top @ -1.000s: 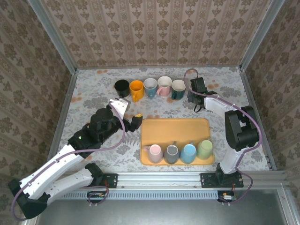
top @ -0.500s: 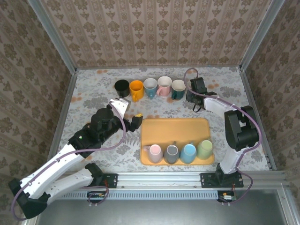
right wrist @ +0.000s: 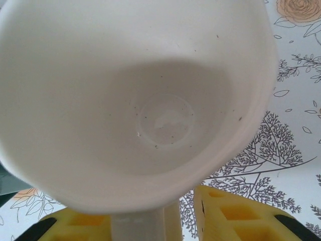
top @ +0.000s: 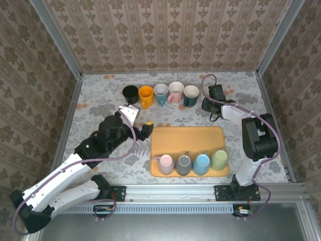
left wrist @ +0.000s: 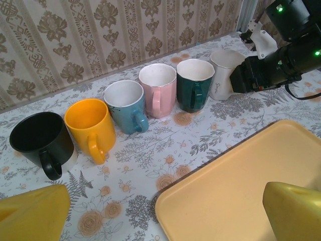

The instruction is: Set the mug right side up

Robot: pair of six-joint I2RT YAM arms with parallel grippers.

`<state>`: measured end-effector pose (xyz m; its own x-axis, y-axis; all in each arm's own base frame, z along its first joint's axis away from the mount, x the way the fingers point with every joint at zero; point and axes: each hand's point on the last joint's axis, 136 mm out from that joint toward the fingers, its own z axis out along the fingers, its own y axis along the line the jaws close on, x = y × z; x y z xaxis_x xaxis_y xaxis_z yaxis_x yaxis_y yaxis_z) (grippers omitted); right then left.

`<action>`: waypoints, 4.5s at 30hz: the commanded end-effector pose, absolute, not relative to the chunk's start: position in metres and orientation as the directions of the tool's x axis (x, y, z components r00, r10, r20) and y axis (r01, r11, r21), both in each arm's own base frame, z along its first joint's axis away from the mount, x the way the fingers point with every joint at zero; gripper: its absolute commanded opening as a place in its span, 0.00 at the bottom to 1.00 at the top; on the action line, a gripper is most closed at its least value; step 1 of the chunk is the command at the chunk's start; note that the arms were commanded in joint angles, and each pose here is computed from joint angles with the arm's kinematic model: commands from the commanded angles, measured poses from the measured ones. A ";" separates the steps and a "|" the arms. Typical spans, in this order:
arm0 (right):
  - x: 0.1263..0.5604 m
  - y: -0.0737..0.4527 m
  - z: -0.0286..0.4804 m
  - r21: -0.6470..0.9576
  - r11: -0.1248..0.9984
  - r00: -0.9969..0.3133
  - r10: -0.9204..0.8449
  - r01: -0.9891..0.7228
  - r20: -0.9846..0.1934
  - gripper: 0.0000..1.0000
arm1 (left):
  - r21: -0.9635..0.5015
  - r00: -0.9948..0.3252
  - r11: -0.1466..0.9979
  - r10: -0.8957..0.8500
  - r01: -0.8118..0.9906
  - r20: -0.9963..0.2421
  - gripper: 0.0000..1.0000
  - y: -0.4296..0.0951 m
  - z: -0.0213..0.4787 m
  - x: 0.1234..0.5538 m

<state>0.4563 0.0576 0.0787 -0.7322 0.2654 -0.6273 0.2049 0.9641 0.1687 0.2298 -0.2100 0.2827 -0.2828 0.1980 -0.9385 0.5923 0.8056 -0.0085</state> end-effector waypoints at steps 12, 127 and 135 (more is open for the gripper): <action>0.461 0.061 0.096 0.206 0.959 -0.725 0.281 0.193 -0.629 0.68 | 0.035 -0.272 0.810 0.238 0.586 -0.932 1.00 -0.210 0.273 0.234; 0.203 0.166 0.281 0.543 0.653 -0.584 0.185 -0.529 -0.791 0.83 | -0.552 -0.267 0.321 -0.624 0.770 -0.734 0.41 -0.252 0.363 0.217; 0.213 0.213 0.292 0.636 0.500 -0.615 0.236 -0.587 -0.753 0.86 | -0.693 -0.406 0.056 -0.776 0.719 -0.483 0.39 -0.244 0.373 0.219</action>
<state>0.2124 0.1970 0.2637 -0.6541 0.1787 -0.7350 -0.5109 0.6122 0.6035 0.2397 -0.2687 0.2805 -0.4351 -0.5711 -0.6961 0.6256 0.3643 -0.6899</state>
